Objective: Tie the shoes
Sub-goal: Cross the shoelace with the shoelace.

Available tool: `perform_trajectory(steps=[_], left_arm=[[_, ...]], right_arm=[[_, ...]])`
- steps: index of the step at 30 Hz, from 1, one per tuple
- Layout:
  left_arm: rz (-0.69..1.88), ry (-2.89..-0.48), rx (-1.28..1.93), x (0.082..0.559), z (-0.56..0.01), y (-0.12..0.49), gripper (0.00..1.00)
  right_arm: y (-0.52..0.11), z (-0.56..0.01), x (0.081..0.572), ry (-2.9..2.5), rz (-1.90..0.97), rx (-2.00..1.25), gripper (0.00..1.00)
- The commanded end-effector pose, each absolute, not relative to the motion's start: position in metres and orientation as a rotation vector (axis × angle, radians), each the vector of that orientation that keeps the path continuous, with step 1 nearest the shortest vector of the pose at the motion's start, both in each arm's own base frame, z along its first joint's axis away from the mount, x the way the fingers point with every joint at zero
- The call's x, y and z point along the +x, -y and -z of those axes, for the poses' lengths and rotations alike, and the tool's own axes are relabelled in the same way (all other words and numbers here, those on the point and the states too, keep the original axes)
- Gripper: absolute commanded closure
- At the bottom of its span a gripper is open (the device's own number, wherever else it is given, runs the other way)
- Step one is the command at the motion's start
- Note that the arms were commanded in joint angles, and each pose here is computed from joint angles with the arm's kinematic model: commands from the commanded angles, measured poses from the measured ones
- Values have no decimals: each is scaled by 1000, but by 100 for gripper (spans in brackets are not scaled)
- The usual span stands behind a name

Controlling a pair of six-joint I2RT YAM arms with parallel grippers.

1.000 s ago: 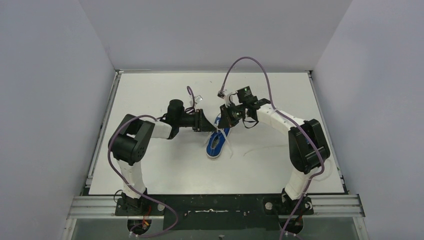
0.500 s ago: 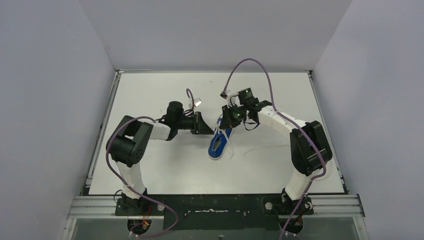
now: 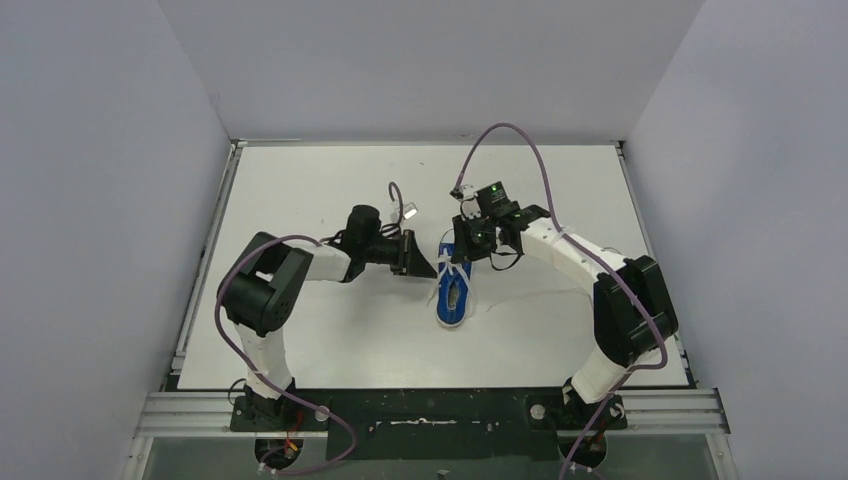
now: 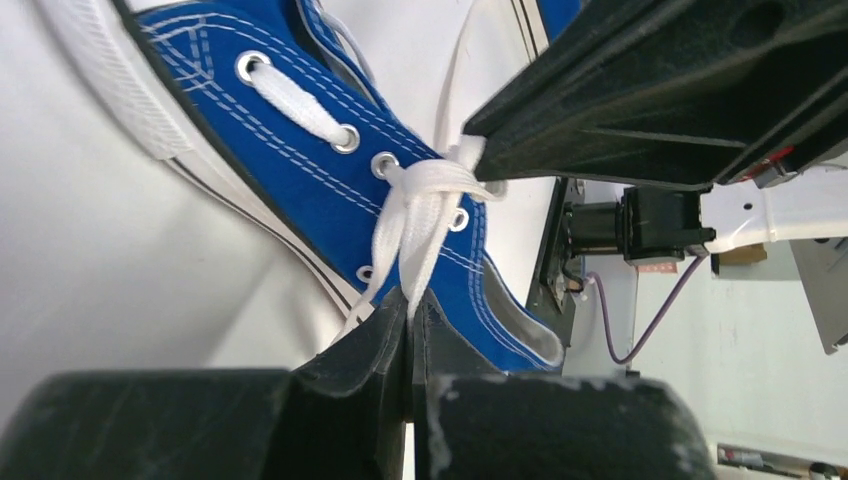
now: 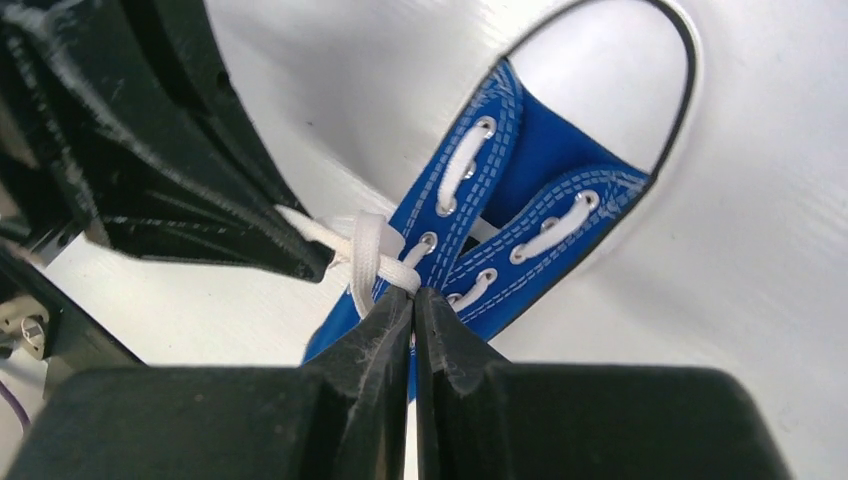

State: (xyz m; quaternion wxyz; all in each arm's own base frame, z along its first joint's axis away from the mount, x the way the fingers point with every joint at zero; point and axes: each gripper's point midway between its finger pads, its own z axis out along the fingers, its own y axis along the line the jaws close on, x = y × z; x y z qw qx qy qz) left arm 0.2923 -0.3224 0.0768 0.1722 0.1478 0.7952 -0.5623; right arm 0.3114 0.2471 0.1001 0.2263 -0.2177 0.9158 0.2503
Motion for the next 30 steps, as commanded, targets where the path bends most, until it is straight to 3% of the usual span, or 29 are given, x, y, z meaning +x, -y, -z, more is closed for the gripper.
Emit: perform_trajectory(steps=[1, 8, 16, 18, 20, 30], left_arm=[[1615, -2226, 502, 288, -88, 341, 100], [1637, -2252, 496, 286, -82, 354, 100], [1576, -2310, 472, 298, -69, 352, 100], [1580, -2311, 473, 300, -69, 352, 100], [1583, -2314, 477, 300, -68, 352, 100], [1581, -2326, 483, 294, -69, 344, 100]], right_arm=[[-236, -108, 322, -2508, -616, -398, 94], [-235, -101, 332, -2496, -672, -274, 88], [-227, -99, 335, -2488, -680, -239, 88], [-228, -97, 335, -2489, -690, -251, 91], [-228, -96, 336, -2490, -681, -270, 100], [-227, -103, 336, -2456, -677, -383, 100]])
